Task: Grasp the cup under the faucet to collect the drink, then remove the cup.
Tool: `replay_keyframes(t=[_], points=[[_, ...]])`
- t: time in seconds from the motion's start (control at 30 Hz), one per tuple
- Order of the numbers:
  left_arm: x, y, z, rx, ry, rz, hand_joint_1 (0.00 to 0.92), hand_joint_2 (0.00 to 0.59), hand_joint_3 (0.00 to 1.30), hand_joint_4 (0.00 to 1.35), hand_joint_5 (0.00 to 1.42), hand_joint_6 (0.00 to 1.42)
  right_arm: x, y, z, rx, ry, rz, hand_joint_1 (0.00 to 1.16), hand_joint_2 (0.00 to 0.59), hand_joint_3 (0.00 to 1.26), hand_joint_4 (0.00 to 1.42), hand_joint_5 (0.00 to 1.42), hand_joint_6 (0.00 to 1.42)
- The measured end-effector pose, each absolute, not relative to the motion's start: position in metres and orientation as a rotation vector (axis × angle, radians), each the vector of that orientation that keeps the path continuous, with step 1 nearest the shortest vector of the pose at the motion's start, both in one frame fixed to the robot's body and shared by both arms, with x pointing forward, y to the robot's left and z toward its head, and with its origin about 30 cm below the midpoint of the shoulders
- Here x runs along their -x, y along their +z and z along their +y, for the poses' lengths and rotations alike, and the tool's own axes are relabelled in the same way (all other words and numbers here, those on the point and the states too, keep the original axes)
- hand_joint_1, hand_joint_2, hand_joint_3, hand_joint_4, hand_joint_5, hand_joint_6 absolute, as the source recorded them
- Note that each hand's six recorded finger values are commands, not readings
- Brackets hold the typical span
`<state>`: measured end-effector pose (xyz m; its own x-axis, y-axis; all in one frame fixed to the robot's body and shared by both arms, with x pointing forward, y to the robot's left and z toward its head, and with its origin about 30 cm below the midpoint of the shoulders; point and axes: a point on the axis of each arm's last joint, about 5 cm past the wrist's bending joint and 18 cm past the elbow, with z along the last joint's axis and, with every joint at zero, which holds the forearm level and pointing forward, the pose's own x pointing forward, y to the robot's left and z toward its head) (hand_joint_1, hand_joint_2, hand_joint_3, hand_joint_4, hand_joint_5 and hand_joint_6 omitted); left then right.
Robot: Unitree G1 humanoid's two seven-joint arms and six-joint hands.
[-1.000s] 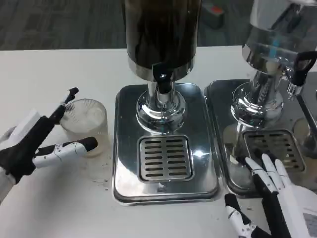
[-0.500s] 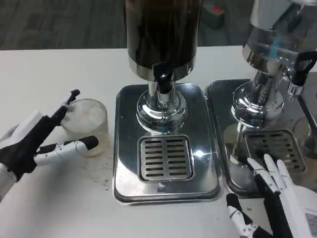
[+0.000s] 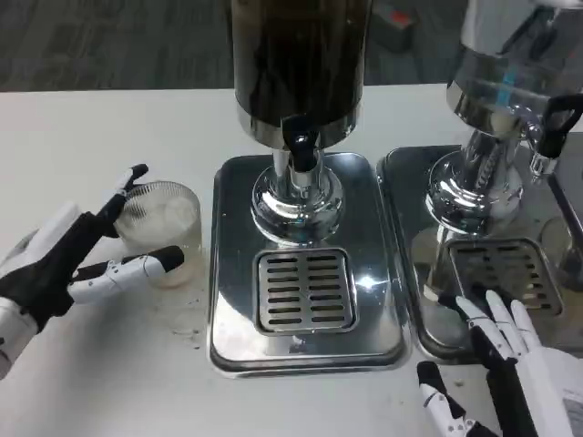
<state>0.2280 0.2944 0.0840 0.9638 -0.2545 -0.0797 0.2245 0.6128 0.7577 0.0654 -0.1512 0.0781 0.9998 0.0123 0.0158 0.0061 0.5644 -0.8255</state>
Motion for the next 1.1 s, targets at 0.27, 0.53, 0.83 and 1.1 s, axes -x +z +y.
replay_keyframes(t=[0.27,0.53,0.83,1.1], points=[[-0.2282,0.0814,0.2915,-0.830,-0.259,-0.041,0.131,0.001,0.00,0.08,0.19,0.28,-0.0649,0.0787,-0.1502,0.964,-0.002,-0.019,0.32,0.430,0.19,0.04,0.00,0.20],[-0.2302,0.0839,0.2917,-0.822,-0.251,-0.060,0.131,0.001,0.00,0.07,0.19,0.27,-0.0651,0.0788,-0.1492,0.958,-0.007,-0.018,0.32,0.430,0.19,0.04,0.00,0.20],[-0.2333,0.0877,0.2921,-0.802,-0.230,-0.088,0.123,0.002,0.00,0.07,0.18,0.25,-0.0660,0.0791,-0.1490,0.957,-0.001,-0.018,0.32,0.430,0.21,0.04,0.00,0.20],[-0.2318,0.0853,0.2937,-0.799,-0.243,-0.061,0.114,0.000,0.00,0.04,0.16,0.24,-0.0663,0.0792,-0.1497,0.955,0.008,-0.011,0.32,0.430,0.22,0.05,0.01,0.21]])
